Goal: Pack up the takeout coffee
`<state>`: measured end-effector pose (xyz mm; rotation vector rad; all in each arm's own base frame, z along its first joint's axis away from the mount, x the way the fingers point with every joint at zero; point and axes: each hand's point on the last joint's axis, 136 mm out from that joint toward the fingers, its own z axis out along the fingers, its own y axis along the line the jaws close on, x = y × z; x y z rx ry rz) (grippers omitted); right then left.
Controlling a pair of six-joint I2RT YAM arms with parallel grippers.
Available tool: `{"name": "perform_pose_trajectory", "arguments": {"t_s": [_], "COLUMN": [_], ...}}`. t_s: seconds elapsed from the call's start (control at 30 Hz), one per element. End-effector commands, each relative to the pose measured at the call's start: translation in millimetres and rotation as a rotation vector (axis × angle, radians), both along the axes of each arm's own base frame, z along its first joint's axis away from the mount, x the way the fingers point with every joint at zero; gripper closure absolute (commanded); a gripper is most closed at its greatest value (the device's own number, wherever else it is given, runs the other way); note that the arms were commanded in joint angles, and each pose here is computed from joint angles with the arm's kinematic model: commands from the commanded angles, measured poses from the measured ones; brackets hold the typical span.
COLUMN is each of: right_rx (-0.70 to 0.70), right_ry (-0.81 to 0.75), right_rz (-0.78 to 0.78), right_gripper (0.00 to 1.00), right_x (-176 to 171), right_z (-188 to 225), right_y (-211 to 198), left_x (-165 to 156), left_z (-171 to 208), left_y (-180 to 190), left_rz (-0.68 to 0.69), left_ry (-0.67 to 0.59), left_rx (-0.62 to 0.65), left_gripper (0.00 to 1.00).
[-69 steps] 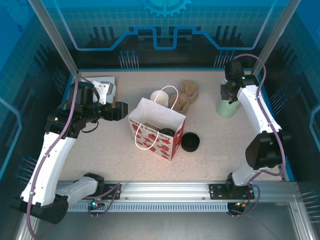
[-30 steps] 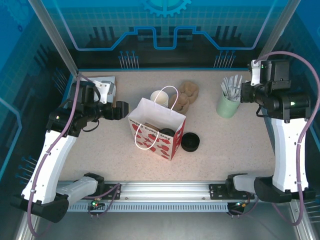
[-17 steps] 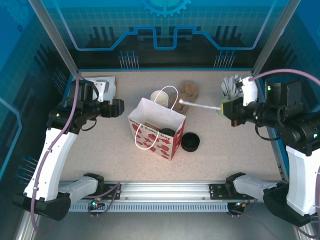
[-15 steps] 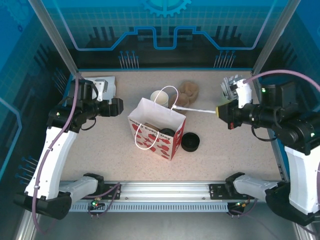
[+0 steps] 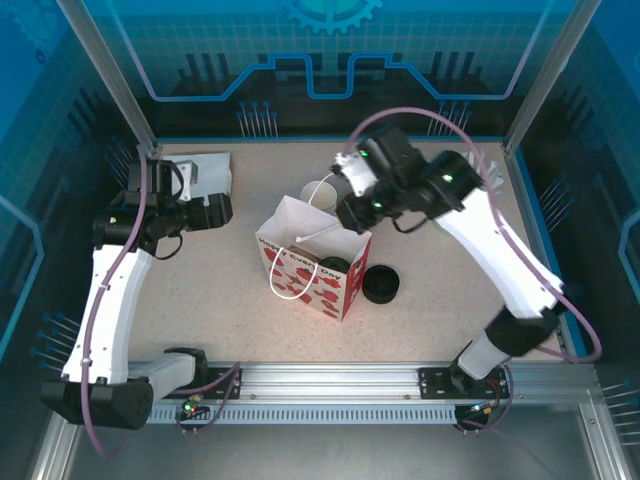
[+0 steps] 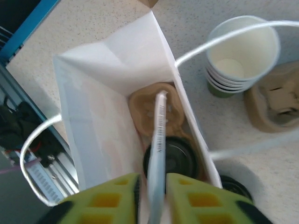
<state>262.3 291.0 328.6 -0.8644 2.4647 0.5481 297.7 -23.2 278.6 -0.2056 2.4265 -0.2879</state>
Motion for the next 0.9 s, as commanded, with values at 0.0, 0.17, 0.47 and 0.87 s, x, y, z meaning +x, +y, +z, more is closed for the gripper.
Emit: {"name": "perform_pose_trajectory", "arguments": {"t_s": [0.0, 0.17, 0.47, 0.87], "right_rx": [0.039, 0.053, 0.094, 0.054], "right_ry": [-0.047, -0.154, -0.327, -0.263], "right_rz": [0.04, -0.047, -0.337, -0.526], "right_gripper": [0.6, 0.53, 0.41, 0.39], "right_x": [4, 16, 5, -20], "right_z": [20, 50, 59, 1], "right_y": [15, -15, -110, -173], "left_x": [6, 23, 94, 200], "left_z": [-11, -29, -74, -139], "left_y": [3, 18, 46, 79], "left_rz": [-0.017, -0.011, 0.0, 0.008], "left_ry": [0.025, 0.063, 0.168, 0.315], "left_rx": [-0.026, -0.016, 0.045, 0.158], "left_gripper": [0.09, 0.13, 0.25, 0.41]}}
